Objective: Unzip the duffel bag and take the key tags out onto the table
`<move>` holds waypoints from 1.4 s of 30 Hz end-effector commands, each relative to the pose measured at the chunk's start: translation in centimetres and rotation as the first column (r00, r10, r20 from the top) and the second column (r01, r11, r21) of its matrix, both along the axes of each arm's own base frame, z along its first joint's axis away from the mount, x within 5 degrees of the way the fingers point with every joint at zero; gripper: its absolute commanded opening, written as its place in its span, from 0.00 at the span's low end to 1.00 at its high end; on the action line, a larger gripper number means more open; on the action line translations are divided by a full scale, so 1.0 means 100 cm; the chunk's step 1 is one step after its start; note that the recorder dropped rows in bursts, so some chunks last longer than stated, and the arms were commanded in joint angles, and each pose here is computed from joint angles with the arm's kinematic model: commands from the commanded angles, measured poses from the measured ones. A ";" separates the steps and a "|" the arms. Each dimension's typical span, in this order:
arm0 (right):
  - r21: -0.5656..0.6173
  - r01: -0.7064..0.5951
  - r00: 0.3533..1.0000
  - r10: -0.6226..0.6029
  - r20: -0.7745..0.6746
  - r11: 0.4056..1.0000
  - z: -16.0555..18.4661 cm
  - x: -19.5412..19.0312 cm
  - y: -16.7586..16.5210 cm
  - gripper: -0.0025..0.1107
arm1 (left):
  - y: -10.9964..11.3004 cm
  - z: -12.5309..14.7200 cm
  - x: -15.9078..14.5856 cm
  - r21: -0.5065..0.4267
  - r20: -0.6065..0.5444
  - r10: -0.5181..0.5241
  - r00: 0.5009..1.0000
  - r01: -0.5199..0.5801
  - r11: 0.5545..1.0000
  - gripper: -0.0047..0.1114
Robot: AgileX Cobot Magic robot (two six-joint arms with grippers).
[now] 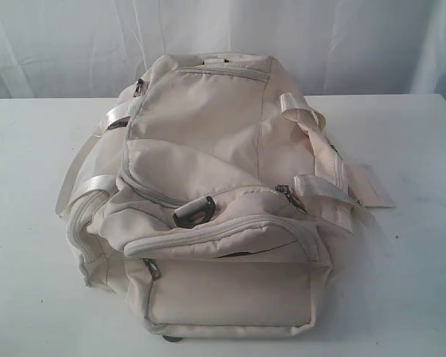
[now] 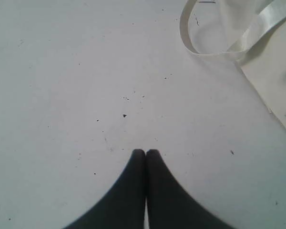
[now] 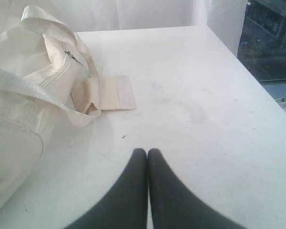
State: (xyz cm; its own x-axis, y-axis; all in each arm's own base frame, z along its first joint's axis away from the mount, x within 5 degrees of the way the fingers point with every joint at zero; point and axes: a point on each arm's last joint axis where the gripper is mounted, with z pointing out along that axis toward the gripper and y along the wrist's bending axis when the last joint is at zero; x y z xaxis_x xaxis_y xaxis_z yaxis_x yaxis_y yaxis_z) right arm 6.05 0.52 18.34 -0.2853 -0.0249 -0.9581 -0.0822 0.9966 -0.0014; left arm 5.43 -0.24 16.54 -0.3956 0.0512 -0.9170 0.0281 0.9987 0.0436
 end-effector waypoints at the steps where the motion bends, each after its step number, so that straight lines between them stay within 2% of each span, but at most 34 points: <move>1: 0.008 0.007 1.000 -0.007 0.000 1.000 -0.001 0.000 0.000 0.02 | 0.000 -0.001 0.000 -0.009 0.003 0.005 1.000 -0.005 1.000 0.04; 7: 0.008 0.007 1.000 -0.007 0.000 1.000 -0.001 0.000 0.000 0.02 | 0.000 -0.001 0.000 0.076 0.002 -0.028 1.000 0.028 0.997 0.04; 25: 0.005 0.007 1.000 -0.007 0.000 1.000 -0.001 0.000 0.000 0.02 | 0.000 -0.001 0.000 0.065 0.003 -0.027 1.000 0.027 0.997 0.04; 27: 0.010 0.007 0.999 -0.008 0.036 1.000 0.002 0.001 0.000 0.02 | -0.003 0.000 0.000 -0.024 0.017 -0.025 1.000 0.026 0.999 0.04; 28: 0.033 0.010 0.996 -0.013 0.091 0.999 0.007 0.002 0.000 0.02 | -0.007 0.002 0.000 -0.140 0.030 -0.023 0.999 0.027 0.990 0.04; 29: 0.069 0.013 0.991 -0.022 0.129 0.998 0.011 0.002 0.000 0.02 | -0.009 0.003 0.001 -0.202 0.041 -0.019 0.999 0.027 0.979 0.04; 31: 0.290 0.016 0.969 -0.087 0.232 0.957 0.023 0.004 0.000 0.02 | -0.010 0.008 0.002 -0.292 0.090 0.008 0.996 0.019 0.956 0.04; 32: 0.406 0.004 0.950 -0.131 0.285 0.914 0.030 0.004 -0.002 0.02 | -0.010 0.011 0.003 -0.353 0.118 0.028 0.993 0.015 0.935 0.04; 33: 0.433 -0.009 0.935 -0.146 0.324 0.901 0.034 0.003 -0.003 0.02 | -0.010 0.014 0.004 -0.394 0.136 0.046 0.990 0.012 0.919 0.04; 35: 0.439 -0.047 0.877 -0.174 0.448 0.897 0.046 0.001 -0.005 0.02 | -0.008 0.022 0.006 -0.513 0.200 0.123 0.972 -0.003 0.858 0.04; 38: 0.470 -0.083 0.831 -0.200 0.520 0.879 0.055 -0.001 -0.007 0.02 | -0.002 0.028 0.007 -0.514 0.263 0.183 0.947 -0.023 0.858 0.04; 42: 0.478 -0.074 0.851 -0.195 0.487 0.875 0.051 0.000 -0.006 0.02 | 0.003 0.032 0.007 -0.514 0.313 0.230 0.922 -0.039 0.857 0.04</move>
